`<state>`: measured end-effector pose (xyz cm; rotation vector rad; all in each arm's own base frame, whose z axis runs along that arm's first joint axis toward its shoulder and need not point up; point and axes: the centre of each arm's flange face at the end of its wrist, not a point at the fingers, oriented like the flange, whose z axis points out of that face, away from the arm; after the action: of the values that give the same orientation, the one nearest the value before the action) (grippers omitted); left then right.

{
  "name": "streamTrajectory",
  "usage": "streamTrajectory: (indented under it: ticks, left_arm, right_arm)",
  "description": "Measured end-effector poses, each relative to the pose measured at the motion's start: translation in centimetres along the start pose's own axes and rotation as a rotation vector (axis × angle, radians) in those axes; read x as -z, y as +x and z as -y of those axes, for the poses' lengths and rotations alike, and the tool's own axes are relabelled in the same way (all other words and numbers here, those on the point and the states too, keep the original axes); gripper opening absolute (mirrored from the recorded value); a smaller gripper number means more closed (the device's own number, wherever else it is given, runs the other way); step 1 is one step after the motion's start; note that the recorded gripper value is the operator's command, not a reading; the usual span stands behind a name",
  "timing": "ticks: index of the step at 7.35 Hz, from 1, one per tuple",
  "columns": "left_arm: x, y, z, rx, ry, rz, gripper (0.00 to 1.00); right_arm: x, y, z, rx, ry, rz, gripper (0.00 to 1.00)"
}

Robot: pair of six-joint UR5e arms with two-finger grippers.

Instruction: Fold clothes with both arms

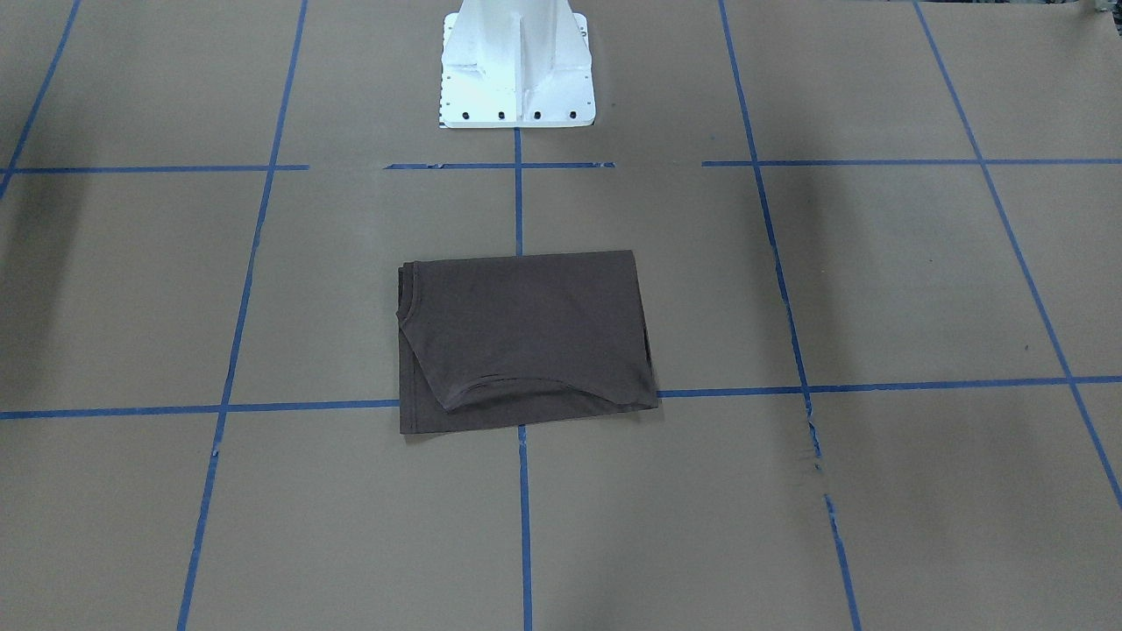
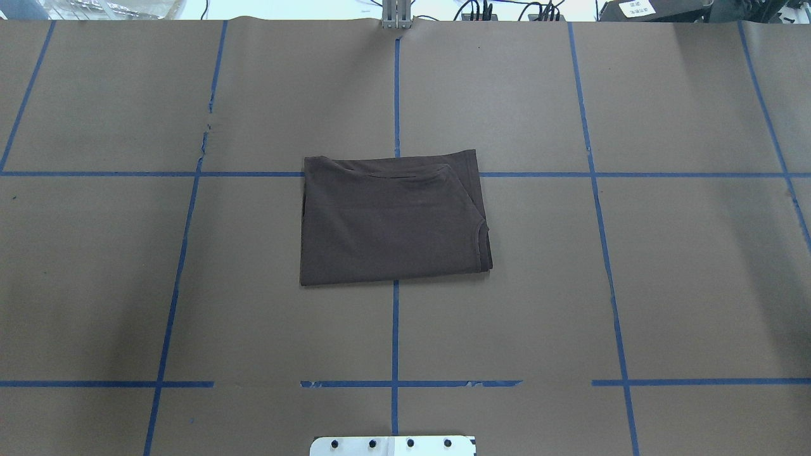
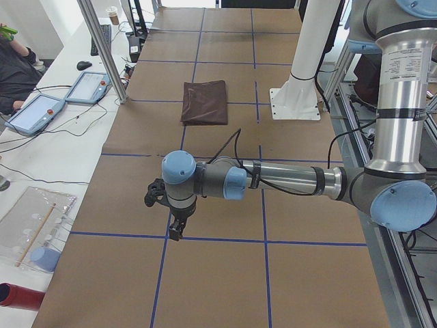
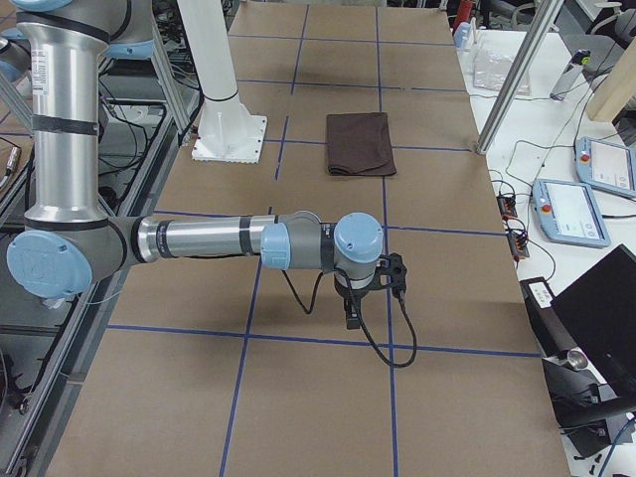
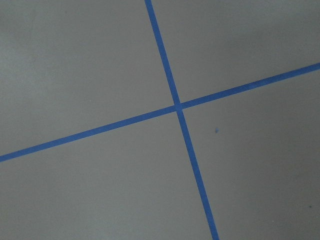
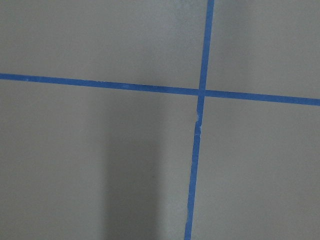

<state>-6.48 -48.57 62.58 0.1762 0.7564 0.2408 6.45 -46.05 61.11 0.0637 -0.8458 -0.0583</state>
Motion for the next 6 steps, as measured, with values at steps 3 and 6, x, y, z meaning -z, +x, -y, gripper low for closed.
streamTrajectory:
  ticks: [3,6]
  left_arm:
    - [0.1,0.1,-0.1,-0.001,0.002,-0.003,1.00]
    - [-0.1,-0.1,-0.2,0.002,-0.001,-0.002,1.00]
  right_arm:
    - [-0.9,2.3,-2.2,-0.048,-0.019,-0.007,1.00]
    - [-1.7,3.6,-3.0,-0.065,-0.036,-0.039,1.00]
